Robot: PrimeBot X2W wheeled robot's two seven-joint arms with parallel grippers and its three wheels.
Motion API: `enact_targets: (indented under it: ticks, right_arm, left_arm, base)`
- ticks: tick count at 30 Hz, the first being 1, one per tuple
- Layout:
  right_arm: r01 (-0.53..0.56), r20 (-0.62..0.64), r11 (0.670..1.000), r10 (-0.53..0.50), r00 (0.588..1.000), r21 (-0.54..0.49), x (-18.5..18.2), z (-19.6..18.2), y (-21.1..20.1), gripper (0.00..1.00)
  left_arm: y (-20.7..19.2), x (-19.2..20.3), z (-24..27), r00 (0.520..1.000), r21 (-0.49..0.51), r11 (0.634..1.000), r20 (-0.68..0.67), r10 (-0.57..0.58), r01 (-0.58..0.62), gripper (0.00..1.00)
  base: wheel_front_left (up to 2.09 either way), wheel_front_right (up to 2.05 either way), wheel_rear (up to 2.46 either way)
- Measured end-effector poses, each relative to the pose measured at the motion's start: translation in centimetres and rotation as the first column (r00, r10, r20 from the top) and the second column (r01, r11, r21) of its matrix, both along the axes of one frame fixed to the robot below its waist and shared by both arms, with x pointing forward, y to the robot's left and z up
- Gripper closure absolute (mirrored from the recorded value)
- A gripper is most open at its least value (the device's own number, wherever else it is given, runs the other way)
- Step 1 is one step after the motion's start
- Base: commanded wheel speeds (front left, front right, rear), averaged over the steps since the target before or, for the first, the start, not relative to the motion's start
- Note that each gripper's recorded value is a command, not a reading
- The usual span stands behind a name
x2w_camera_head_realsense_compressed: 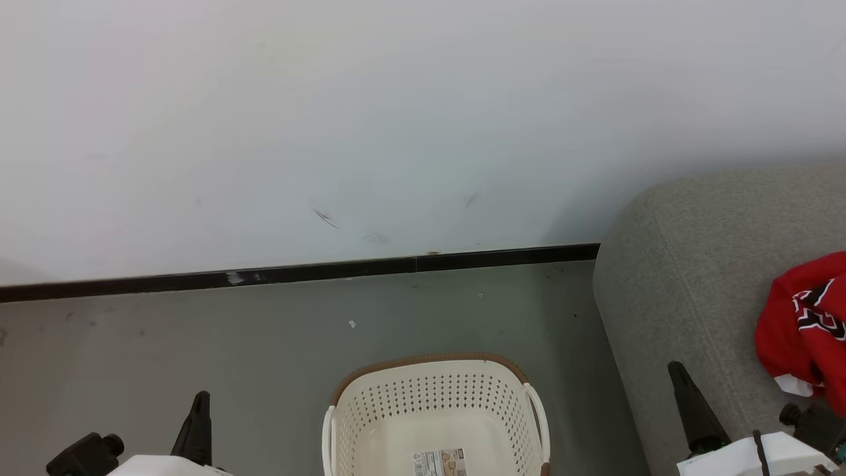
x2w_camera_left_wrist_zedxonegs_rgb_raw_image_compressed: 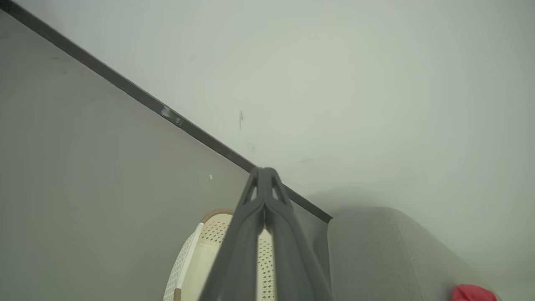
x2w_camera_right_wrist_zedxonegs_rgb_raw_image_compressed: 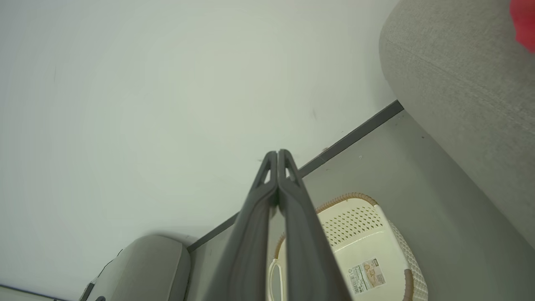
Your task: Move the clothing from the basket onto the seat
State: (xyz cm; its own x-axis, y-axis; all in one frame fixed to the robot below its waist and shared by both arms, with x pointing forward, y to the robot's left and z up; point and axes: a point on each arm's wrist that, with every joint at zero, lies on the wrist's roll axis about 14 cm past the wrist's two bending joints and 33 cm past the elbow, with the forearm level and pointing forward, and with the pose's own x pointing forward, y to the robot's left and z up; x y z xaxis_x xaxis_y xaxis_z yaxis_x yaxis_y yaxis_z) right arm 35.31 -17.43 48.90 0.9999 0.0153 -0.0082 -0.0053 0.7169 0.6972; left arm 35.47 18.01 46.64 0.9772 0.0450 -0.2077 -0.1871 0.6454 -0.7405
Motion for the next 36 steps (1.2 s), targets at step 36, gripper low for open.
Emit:
enact_targets:
  ticks: [36]
  right_arm:
    - [0.064,-0.068,0.855,-0.033,0.997,0.515,1.4,-0.6,-1.8,1.00]
  left_arm:
    - [0.0,1.1,0.3,0.999,-0.466,0.885,0.032,0.033,-0.014,1.00]
  base:
    - [0.00,0.00,0.00]
